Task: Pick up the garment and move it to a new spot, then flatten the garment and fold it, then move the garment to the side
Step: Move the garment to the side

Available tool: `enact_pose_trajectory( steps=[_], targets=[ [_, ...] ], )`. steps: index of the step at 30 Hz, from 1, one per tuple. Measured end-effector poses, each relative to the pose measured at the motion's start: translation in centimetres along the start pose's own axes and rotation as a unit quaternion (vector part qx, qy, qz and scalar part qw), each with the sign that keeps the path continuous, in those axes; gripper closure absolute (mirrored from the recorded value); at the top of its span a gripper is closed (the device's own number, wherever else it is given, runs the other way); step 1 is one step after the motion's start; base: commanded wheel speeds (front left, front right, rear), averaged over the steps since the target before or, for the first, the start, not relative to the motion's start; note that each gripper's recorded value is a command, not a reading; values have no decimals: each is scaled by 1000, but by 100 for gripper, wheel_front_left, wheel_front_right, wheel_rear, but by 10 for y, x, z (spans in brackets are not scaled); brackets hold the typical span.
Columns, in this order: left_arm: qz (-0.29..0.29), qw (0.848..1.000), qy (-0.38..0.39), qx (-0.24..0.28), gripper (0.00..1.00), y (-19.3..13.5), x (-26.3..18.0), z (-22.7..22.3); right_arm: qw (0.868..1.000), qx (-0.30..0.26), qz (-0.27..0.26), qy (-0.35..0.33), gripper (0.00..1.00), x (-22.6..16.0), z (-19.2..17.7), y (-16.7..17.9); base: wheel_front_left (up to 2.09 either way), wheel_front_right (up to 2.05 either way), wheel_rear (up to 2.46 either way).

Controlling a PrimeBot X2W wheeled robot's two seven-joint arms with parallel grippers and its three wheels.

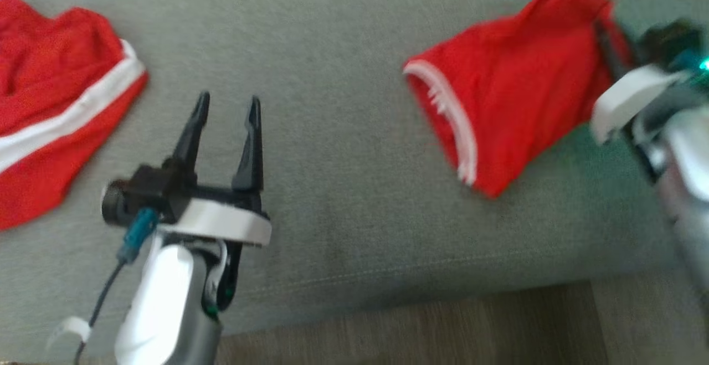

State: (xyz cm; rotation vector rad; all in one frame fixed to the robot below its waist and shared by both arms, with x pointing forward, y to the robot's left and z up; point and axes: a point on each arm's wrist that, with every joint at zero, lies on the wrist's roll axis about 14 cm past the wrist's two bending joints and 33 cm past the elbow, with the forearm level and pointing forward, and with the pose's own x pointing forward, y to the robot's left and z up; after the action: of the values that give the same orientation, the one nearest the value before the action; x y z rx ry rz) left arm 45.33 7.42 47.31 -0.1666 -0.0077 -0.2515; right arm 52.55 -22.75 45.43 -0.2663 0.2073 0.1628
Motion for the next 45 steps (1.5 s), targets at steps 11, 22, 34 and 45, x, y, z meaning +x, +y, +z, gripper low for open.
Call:
enact_pose_trajectory(
  steps=[11, 22, 34, 45],
  targets=[
    [-73, 997, 3, -2, 0, -27, 55, -32, 990, 27, -135, 27, 100, 5, -22, -113, 0, 0, 0],
    [-104, 994, 17, -17, 0, -43, 73, -61, 983, 20, -179, 44, 100, -6, -48, -138, 0, 0, 0],
    [-83, 996, -13, -9, 0, -32, 64, -23, 986, 21, -165, -19, 0, -6, -4, -121, 0, 0, 0],
    [-22, 999, -45, -12, 0, -11, 24, 26, 985, 71, -77, -137, 0, -11, 72, -32, 0, 0, 0]
  ],
)
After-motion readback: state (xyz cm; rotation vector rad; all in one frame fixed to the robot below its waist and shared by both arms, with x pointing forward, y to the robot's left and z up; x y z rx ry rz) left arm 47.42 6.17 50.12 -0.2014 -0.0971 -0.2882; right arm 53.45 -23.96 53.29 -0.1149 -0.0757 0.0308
